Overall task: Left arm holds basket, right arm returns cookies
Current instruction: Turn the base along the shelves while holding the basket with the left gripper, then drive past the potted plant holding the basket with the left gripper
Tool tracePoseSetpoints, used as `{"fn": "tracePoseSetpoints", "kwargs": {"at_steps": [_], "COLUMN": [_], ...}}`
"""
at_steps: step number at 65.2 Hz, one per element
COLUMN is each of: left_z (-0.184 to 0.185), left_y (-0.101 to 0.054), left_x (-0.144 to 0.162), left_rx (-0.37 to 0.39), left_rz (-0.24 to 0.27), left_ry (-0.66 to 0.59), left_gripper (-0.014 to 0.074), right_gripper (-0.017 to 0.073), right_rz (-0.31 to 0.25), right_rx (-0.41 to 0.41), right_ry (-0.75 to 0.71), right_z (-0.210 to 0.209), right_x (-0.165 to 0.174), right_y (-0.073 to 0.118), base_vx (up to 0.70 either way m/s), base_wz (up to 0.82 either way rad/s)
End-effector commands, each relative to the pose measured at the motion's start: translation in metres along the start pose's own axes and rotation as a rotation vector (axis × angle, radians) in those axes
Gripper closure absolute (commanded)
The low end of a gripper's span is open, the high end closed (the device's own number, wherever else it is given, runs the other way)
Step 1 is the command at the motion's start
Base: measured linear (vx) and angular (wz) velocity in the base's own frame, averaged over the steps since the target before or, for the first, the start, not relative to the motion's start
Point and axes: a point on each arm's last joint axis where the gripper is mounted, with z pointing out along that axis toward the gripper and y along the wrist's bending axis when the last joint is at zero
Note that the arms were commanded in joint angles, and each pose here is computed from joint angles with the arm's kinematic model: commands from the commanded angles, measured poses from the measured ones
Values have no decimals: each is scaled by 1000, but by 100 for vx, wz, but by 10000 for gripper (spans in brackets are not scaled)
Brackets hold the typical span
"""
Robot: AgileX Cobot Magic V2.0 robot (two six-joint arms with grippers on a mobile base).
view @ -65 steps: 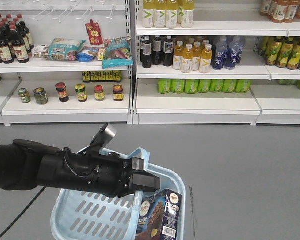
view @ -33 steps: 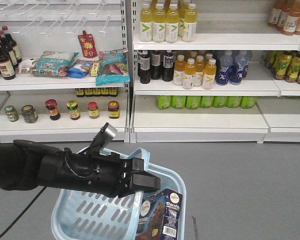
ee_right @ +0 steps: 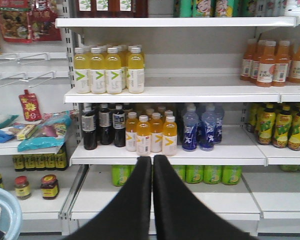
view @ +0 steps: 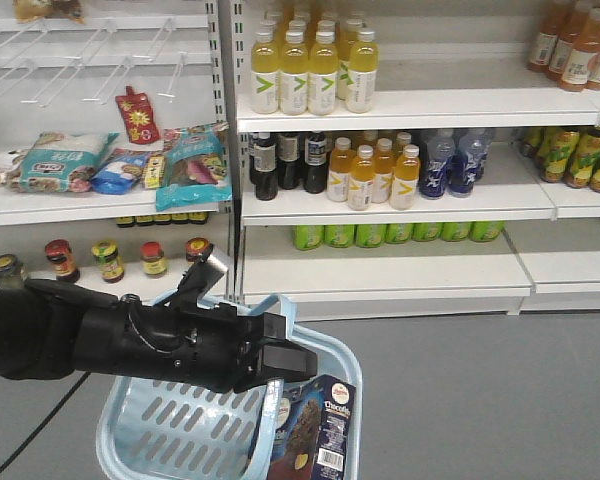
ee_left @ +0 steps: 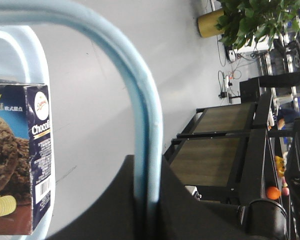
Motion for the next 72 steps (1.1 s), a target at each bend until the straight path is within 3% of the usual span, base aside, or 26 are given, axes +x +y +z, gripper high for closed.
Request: {"fn": "tracePoseSetpoints", "kwargs": {"at_steps": [1,72], "left_z": [-10,-10], "left_y": [-29,-29], "left_x": [-6,-6], "left_rx": [138,138], "left_rz": [9,9], "left_ry": [-49,-49], "left_gripper": [600,600], "right_gripper": [567,567], "right_rz": [-14,-14], "right_rx": [1,1], "right_ry": [-83,-83], "right_z": [-1,-1], "right_x": [-7,-7], "right_y": [0,0], "base_vx": [25,18], "base_wz": [-31,-60]}}
